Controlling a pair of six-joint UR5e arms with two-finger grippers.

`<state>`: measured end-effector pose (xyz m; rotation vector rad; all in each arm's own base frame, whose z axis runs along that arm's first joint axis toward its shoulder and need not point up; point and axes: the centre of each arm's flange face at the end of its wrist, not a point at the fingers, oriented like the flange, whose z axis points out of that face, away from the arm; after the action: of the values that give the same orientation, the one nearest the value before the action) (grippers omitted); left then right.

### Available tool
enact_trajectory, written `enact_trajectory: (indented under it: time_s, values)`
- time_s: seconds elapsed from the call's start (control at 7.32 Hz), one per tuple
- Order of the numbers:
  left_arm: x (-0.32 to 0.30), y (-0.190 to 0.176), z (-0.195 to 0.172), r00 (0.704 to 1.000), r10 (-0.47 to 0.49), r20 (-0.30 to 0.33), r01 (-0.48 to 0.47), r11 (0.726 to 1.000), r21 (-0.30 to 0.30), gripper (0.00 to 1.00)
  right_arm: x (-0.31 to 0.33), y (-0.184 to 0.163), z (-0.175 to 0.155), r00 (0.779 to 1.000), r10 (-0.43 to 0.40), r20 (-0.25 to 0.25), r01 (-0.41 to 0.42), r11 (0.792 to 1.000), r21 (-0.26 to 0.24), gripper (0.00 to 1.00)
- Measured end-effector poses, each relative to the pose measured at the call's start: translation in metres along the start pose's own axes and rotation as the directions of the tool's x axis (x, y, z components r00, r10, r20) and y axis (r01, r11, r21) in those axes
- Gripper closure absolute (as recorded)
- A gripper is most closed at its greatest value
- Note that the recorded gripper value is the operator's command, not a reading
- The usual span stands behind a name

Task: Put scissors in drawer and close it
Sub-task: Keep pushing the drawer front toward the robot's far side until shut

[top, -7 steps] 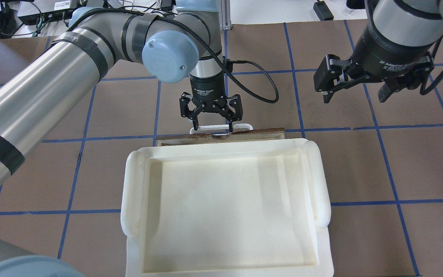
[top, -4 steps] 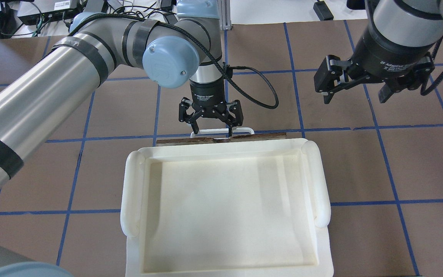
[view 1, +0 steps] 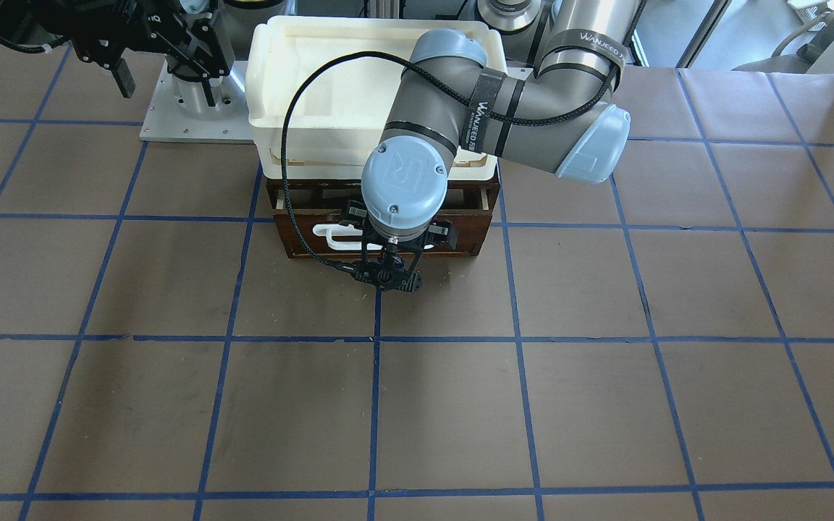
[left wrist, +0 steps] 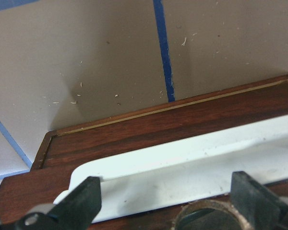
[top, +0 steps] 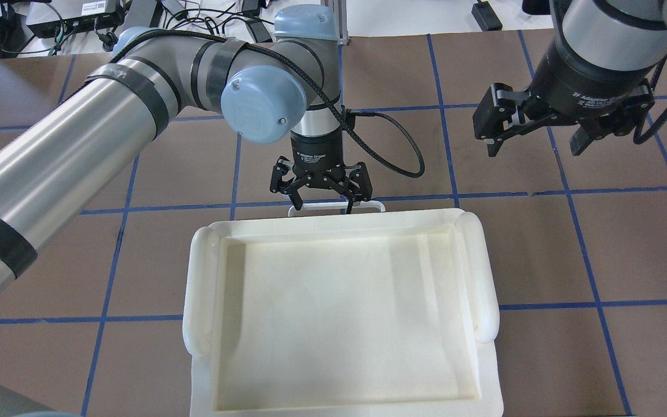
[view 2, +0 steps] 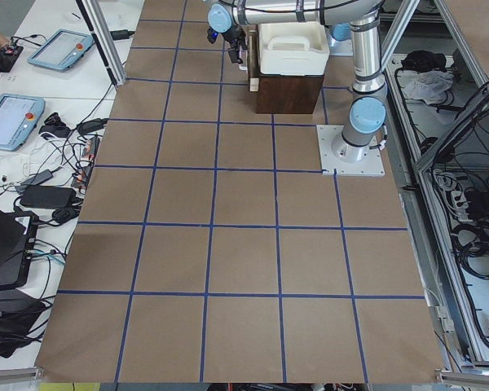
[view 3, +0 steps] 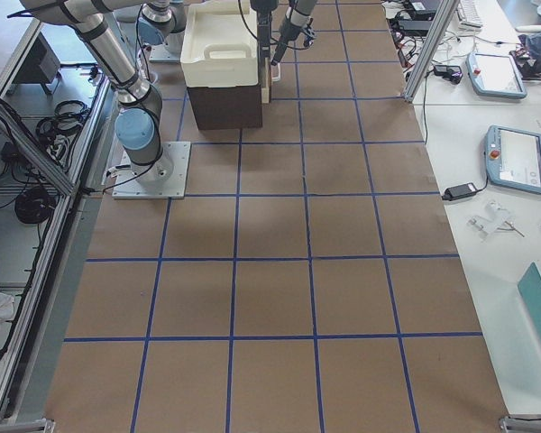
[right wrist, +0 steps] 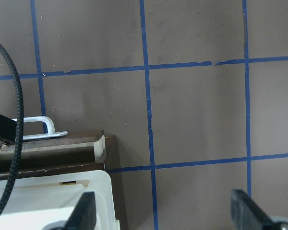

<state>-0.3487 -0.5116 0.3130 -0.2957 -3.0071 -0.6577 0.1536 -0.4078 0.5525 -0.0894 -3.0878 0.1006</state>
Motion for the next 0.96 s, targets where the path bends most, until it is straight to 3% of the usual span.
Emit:
enact_trajectory:
  time_s: [0.96]
  values:
    - [-0.001, 0.018, 0.006, 1.000, -0.019, -0.008, 0.019, 0.995, -0.095, 0.00, 0.000, 0.002, 0.000, 1.000, 0.000, 0.000, 0.000, 1.000, -0.004, 0.00]
